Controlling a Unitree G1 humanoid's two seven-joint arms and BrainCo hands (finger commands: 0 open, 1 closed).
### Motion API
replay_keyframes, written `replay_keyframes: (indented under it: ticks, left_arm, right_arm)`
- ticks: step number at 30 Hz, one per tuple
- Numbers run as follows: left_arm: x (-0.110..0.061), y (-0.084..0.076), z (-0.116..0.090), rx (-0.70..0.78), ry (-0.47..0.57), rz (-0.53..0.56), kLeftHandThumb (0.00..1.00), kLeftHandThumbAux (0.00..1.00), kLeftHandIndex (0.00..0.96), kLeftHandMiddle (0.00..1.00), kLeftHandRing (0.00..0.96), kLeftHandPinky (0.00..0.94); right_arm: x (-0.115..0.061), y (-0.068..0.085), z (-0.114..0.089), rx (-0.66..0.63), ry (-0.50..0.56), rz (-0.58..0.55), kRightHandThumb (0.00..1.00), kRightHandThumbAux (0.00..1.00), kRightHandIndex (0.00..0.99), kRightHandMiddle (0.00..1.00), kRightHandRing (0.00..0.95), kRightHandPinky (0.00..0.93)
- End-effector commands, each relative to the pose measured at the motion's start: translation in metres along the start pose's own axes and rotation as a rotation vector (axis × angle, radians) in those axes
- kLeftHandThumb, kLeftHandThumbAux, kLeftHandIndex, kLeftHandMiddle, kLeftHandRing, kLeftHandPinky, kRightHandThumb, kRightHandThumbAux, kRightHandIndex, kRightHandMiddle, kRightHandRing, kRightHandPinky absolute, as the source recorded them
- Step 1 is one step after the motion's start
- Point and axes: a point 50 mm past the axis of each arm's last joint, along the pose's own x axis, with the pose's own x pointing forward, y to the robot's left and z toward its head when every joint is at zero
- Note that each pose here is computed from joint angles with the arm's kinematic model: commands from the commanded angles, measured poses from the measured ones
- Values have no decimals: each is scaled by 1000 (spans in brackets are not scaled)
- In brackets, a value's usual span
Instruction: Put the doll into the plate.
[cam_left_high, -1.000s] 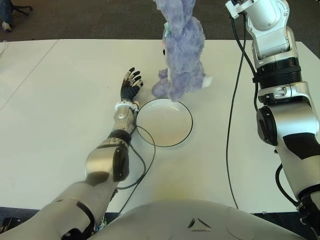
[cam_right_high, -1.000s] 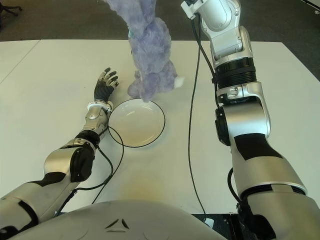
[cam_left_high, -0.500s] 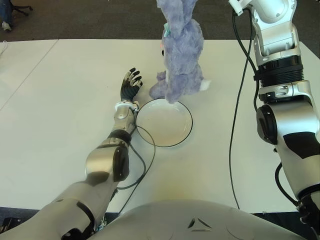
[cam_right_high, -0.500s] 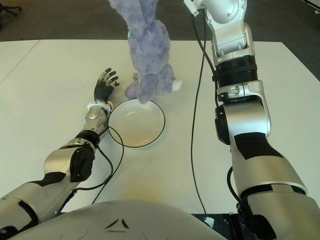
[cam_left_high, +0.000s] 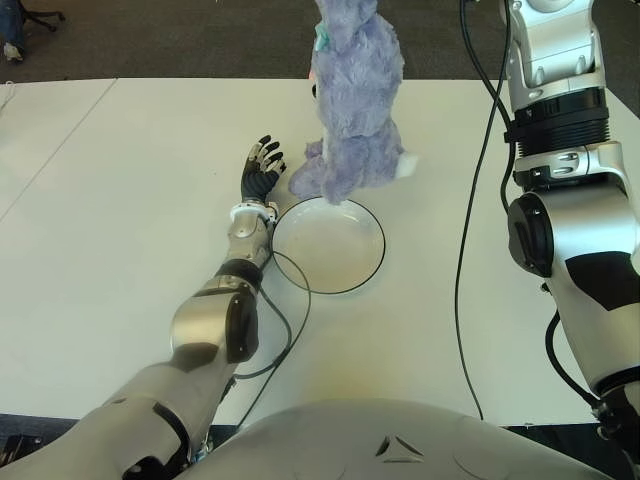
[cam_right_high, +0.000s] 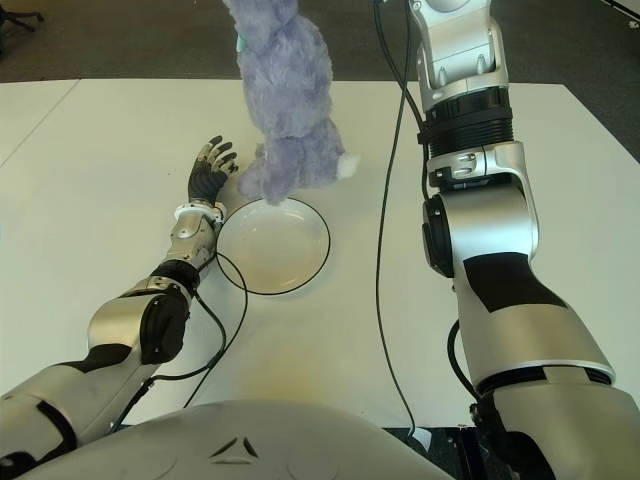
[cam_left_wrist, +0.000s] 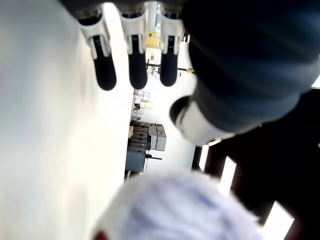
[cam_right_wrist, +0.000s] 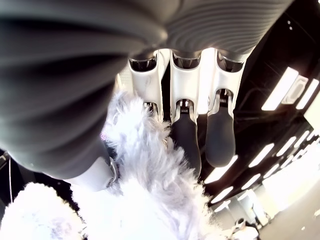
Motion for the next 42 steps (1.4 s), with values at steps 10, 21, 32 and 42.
replay_keyframes:
  ticks: [10, 21, 32, 42]
  left_arm:
    - [-39, 8, -69, -32, 322, 46, 505, 858, 129, 182, 193, 242]
    - [-39, 9, -69, -30, 315, 44, 552, 891, 107, 188, 180, 217]
    - [-40, 9, -70, -25, 330, 44, 558, 894, 123, 184, 171, 206]
    - [-40, 8, -70, -21, 323, 46, 555, 889, 114, 192, 178, 208]
  right_arm:
    - [8, -1, -2, 54, 32, -33, 670, 740, 405, 264, 191, 125]
    - [19, 20, 12, 509, 233, -270, 201, 646, 48, 127, 108, 113]
    - [16, 21, 18, 528, 274, -276, 200, 646, 48, 127, 108, 113]
    - [14, 20, 19, 531, 282, -276, 200, 646, 48, 127, 108, 113]
